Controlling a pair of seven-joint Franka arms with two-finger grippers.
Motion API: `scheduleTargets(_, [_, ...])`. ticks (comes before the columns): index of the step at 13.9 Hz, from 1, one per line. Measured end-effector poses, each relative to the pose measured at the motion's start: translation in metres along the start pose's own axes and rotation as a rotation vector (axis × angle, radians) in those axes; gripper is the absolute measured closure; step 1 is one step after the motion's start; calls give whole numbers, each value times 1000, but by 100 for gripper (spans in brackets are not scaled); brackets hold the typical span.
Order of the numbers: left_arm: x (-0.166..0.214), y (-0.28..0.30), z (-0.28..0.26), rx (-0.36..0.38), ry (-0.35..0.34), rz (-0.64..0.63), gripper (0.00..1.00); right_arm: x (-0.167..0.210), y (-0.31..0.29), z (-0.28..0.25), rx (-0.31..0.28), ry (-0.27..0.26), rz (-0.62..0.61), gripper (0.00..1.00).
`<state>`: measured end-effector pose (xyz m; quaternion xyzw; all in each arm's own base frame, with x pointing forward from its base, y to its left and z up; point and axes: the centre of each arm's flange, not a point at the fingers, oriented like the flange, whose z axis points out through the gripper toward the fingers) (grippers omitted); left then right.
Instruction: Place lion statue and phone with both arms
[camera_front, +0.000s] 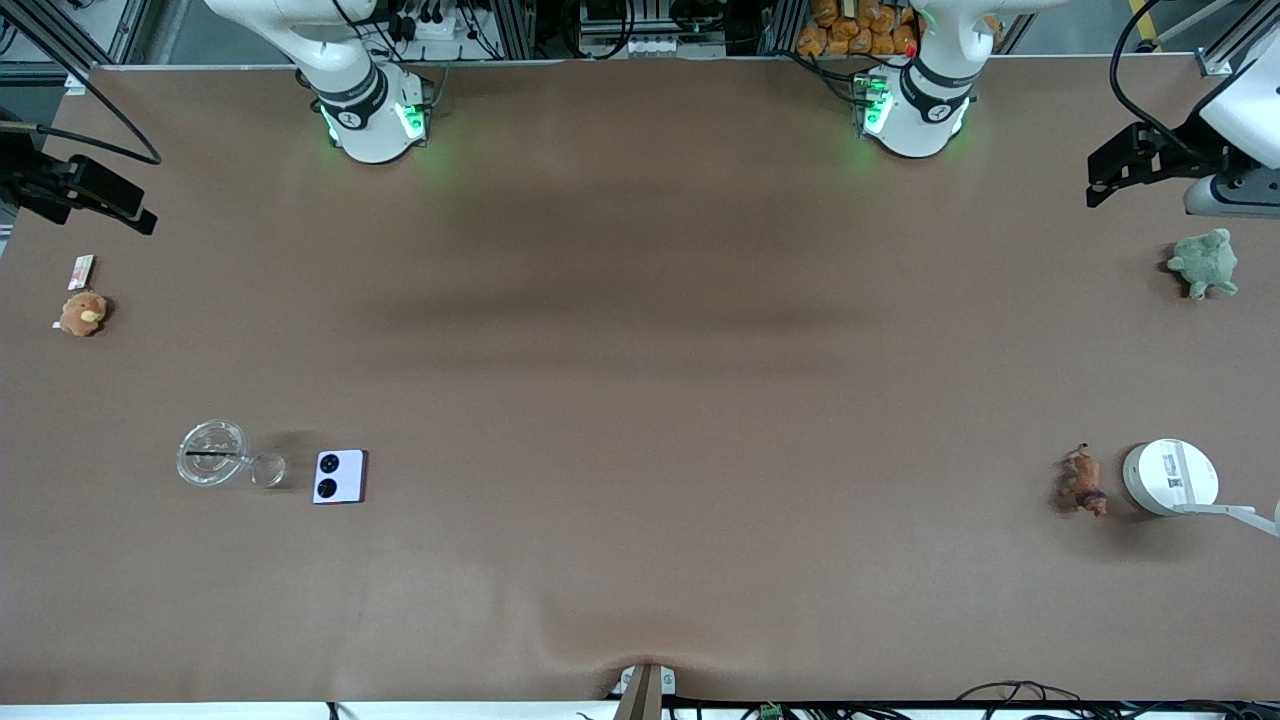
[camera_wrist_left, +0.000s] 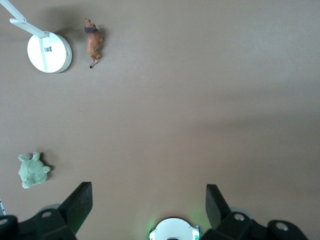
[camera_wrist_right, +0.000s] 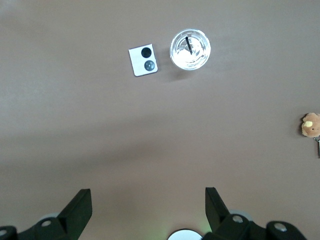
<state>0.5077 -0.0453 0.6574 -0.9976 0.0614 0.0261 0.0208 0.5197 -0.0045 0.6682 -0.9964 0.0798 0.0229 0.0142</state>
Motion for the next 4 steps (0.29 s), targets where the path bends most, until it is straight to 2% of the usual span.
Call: scheduleTargets(4, [0, 0, 0, 0, 0, 0, 0, 0, -1, -3, 1, 7, 0, 0])
